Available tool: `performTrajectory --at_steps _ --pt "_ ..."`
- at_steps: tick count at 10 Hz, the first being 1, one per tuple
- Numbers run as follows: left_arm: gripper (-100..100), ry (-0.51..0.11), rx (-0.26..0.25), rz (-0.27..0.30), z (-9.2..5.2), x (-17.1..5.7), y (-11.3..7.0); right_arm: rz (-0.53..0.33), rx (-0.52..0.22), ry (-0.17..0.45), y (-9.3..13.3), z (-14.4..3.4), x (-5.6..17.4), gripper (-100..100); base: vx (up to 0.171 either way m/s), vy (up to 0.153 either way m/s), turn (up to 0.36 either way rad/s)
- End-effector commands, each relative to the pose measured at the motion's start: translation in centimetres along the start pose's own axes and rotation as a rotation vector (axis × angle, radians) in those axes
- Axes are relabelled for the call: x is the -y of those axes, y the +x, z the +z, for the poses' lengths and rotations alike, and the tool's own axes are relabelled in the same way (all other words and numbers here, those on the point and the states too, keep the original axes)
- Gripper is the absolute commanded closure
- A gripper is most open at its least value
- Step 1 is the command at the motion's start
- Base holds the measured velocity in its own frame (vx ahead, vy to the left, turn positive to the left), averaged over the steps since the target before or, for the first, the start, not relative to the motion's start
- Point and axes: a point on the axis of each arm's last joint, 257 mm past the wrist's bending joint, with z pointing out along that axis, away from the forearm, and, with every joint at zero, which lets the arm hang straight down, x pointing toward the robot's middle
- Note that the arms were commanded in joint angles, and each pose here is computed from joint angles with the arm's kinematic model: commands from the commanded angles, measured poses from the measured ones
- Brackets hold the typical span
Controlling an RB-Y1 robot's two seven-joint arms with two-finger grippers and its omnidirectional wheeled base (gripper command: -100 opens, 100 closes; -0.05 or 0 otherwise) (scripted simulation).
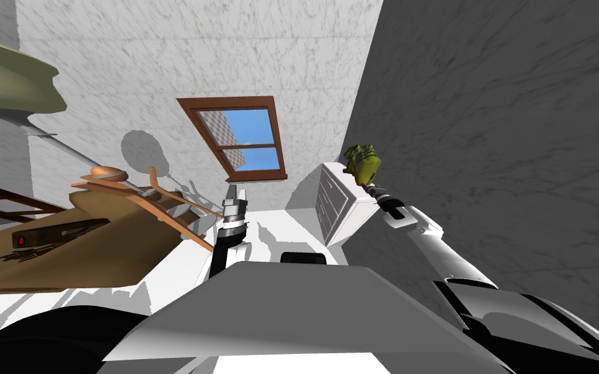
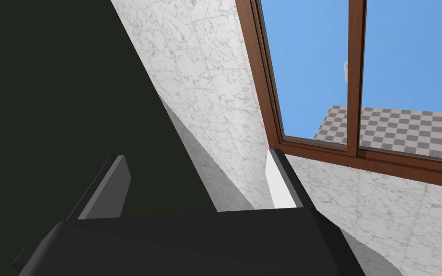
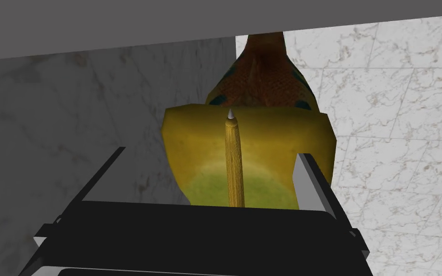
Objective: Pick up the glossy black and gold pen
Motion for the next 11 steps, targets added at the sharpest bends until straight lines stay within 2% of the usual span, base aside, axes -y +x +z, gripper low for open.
performTrajectory --at_steps 1,3,5,6,7,8,10,11 --pt "0 0.0 0.0 0.0 0.0 0.0 0.0 -0.02 -0.021 -0.022 1.1 1.2 -1.3 -100 -0.099 0.004 0.0" --pt "0 0.0 0.0 0.0 0.0 0.0 0.0 -0.019 -0.014 -0.027 0.6 2.2 -1.8 -100 -0.088 -0.001 0.0" --pt "0 0.0 0.0 0.0 0.0 0.0 0.0 -0.011 0.004 -0.009 -0.8 3.6 -1.3 -100 -0.003 -0.002 0.002" --pt "0 0.0 0.0 0.0 0.0 0.0 0.0 -0.009 -0.001 -0.001 -0.6 3.6 -1.0 -100 0.012 -0.001 0.001" --pt "0 0.0 0.0 0.0 0.0 0.0 0.0 -0.037 -0.018 -0.028 0.1 4.6 -2.4 -100 -0.111 -0.006 -0.001" --pt "0 0.0 0.0 0.0 0.0 0.0 0.0 -0.039 -0.014 -0.034 -0.3 5.3 -2.9 -100 -0.134 -0.003 0.005" --pt "0 0.0 0.0 0.0 0.0 0.0 0.0 -0.03 -0.001 -0.01 -1.6 6.6 -2.1 -100 -0.031 0.002 -0.002" --pt "0 0.0 0.0 0.0 0.0 0.0 0.0 -0.03 -0.003 -0.005 -1.6 6.6 -1.9 -100 0.015 0.001 0.001"
